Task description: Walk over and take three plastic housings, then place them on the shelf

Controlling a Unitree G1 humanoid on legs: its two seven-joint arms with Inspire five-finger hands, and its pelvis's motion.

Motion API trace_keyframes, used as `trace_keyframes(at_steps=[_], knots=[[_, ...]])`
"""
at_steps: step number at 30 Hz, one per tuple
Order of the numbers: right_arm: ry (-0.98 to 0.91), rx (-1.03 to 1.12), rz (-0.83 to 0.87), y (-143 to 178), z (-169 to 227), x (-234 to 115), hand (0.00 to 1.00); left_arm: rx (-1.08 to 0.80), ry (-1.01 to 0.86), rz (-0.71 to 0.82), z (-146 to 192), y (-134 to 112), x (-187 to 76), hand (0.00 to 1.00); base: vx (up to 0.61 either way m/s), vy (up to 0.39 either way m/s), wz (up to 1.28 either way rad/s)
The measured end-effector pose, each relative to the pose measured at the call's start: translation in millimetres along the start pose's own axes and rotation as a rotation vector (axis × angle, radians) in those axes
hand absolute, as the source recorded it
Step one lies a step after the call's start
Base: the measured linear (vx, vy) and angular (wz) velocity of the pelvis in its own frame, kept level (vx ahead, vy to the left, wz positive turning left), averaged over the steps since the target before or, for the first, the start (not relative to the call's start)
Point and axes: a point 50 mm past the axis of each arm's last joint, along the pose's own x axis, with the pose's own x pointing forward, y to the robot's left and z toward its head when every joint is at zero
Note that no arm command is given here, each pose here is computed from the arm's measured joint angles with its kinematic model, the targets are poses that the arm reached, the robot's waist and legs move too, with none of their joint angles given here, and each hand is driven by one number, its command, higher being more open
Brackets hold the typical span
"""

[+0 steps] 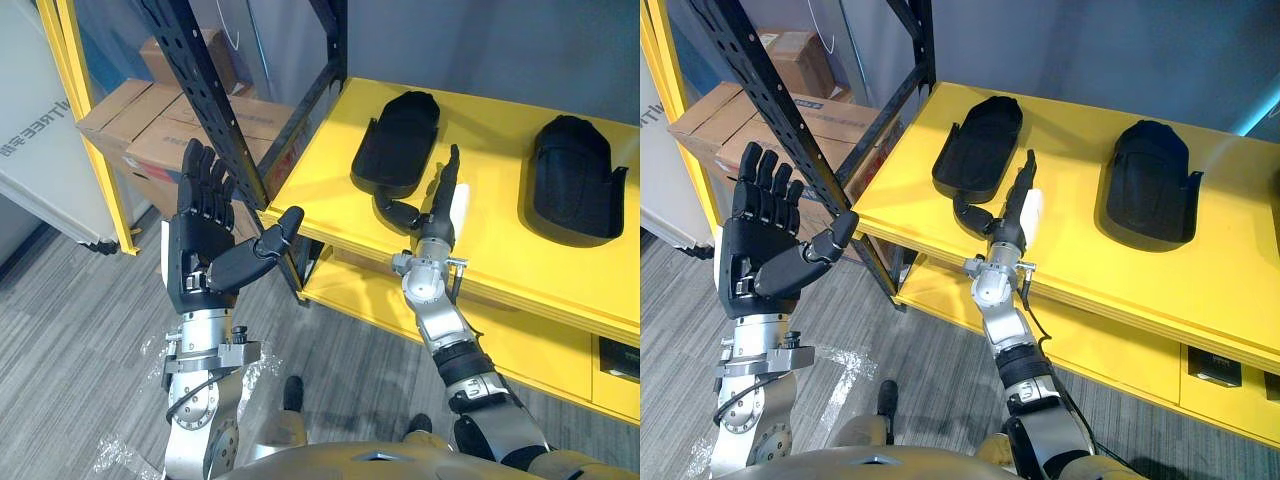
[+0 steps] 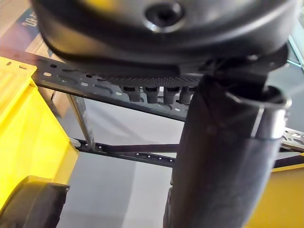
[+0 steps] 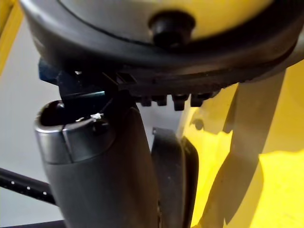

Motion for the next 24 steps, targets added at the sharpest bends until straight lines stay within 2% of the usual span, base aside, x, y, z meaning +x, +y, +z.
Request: trace_keyframes(at_steps=[11,16,20,24], knots=[[-0.006,0.000,0.000,0,2,3,1.00,-0.008,0.004,-0.008,-1,-2,0,1.00,0.00,0.000,0.00],[-0.032,0.045,0.014,-4,5,-14,1.00,-0.004,0.001,0.013,0,-1,0,1.00,0.00,0.000,-0.04],[-0.108,0.149,0.037,-20,17,-49,1.00,0.065,-0.023,0.125,3,10,-1,1.00,0.02,-0.008,-0.18],[-0.227,0.254,0.024,-42,40,-69,1.00,0.191,-0.096,0.327,15,37,-7,1.00,0.01,-0.010,-0.23]])
